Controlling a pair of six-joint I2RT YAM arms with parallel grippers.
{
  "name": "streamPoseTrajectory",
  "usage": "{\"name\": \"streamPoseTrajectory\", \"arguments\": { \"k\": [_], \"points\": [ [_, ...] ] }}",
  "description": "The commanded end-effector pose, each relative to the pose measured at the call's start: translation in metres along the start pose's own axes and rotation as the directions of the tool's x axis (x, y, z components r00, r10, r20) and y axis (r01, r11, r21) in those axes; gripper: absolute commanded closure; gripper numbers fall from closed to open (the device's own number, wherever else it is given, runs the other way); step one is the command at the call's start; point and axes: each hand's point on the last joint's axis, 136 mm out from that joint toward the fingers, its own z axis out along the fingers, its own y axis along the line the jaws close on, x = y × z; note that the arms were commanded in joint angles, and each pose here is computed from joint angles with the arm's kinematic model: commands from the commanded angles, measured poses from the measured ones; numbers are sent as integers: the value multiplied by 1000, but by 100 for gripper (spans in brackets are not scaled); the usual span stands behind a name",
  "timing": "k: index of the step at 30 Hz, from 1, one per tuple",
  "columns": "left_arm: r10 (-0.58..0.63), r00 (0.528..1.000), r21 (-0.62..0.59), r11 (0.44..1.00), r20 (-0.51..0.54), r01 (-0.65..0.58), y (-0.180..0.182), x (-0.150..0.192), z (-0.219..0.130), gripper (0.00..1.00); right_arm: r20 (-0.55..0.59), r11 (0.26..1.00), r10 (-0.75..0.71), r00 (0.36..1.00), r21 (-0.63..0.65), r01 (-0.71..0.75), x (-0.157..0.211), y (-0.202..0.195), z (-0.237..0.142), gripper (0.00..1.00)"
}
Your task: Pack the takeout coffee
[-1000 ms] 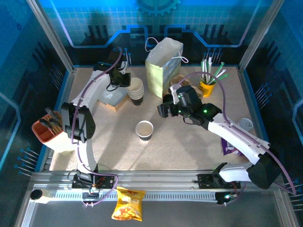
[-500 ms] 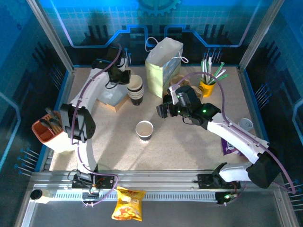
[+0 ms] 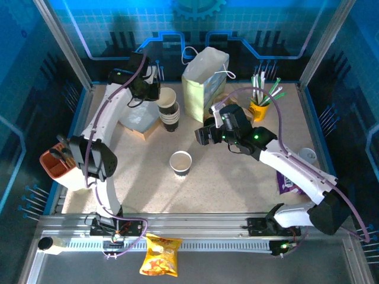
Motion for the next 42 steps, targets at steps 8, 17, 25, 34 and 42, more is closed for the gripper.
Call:
{"name": "streamPoseTrajectory", "arguments": {
  "k": [8, 17, 25, 34, 42],
  "points": [
    [128, 989, 92, 987, 78, -135, -60, 32, -72, 97, 35, 993, -76, 996, 90, 73, -18, -21, -27, 1],
    [258, 966, 212, 943, 27, -258, -140, 92, -52, 97, 50, 970, 9, 999, 242, -20, -7, -101, -70, 1],
    [357, 934, 271, 902, -29, -337, -192, 137, -11, 98, 120, 927, 145, 982, 331, -177, 6, -160, -110, 1],
    [454, 886, 287, 864, -88, -414, -225, 185, 38, 98, 126, 914, 198, 972, 334, -230, 18, -171, -111, 1],
    [503, 854, 293, 843, -134, -451, -241, 225, 71, 96, 109, 913, 214, 971, 331, -238, 27, -171, -107, 1]
  ]
}}
